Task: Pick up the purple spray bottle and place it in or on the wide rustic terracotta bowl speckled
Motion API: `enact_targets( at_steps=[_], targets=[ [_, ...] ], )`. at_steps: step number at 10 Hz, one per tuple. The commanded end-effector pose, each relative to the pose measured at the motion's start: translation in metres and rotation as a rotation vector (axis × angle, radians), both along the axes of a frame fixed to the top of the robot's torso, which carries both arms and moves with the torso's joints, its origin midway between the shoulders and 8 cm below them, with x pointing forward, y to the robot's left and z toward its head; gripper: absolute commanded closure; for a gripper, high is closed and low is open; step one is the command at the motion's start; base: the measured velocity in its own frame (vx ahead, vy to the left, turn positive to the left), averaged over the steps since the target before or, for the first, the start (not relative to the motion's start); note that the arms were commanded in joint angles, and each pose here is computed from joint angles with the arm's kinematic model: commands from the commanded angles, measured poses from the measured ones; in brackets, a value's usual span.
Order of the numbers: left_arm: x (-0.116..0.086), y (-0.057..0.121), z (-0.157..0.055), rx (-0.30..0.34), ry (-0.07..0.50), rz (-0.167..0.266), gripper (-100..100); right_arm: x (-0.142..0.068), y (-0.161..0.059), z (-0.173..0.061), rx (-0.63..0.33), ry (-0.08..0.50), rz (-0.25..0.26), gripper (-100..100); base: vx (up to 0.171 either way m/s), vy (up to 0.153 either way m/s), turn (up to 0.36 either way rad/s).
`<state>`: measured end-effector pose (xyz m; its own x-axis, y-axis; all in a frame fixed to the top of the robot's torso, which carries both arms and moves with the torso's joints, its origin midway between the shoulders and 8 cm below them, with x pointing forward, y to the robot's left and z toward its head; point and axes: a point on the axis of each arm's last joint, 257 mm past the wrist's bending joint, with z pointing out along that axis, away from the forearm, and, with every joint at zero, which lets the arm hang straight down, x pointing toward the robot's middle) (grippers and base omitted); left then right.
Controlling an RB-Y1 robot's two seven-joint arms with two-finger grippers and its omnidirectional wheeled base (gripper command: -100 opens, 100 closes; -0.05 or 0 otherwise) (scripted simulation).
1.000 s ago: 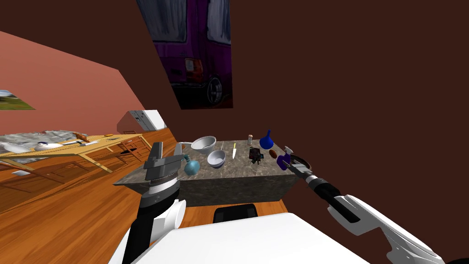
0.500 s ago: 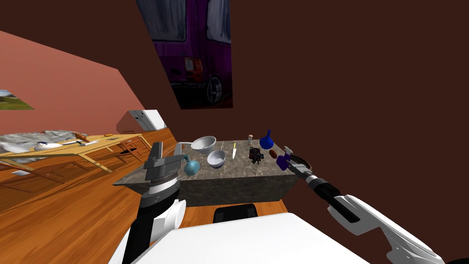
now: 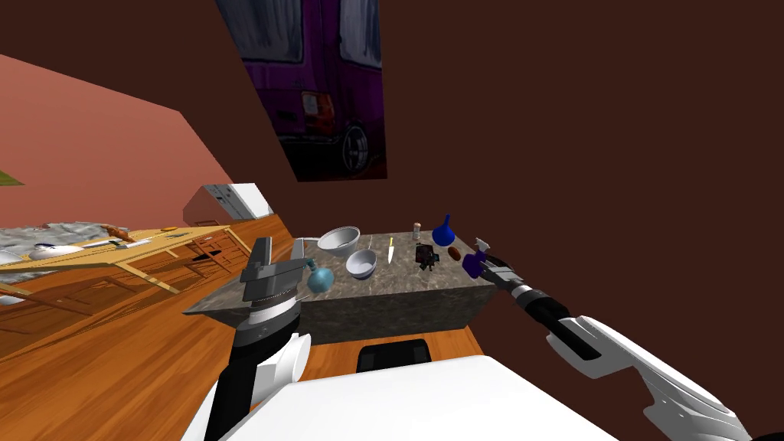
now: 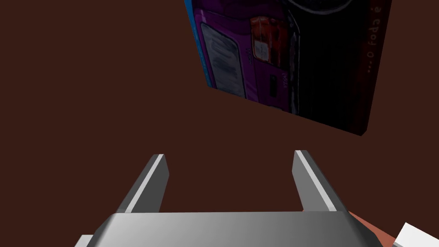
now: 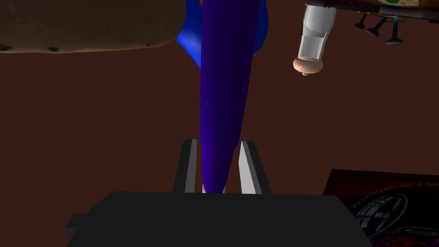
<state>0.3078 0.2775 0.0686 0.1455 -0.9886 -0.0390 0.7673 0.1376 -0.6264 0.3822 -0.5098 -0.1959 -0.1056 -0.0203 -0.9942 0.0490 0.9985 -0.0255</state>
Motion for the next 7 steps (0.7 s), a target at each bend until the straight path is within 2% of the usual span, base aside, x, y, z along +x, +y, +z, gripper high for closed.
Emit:
enact_targets(
  at_steps=[1,4,7],
  targets=[
    [0.0,0.0,0.0,0.0,0.0,0.0,0,0.009,-0.007,0.02,-0.007,-0.027,0.0,100,-0.106,0.082,-0.097],
    [0.0,0.0,0.0,0.0,0.0,0.0,0,0.026,-0.016,0.073,-0.022,-0.093,0.005,100,-0.111,0.062,-0.113],
    [0.0,0.0,0.0,0.0,0.0,0.0,0,0.036,-0.019,0.116,-0.04,-0.144,0.016,100,-0.11,0.01,-0.079]
  ],
)
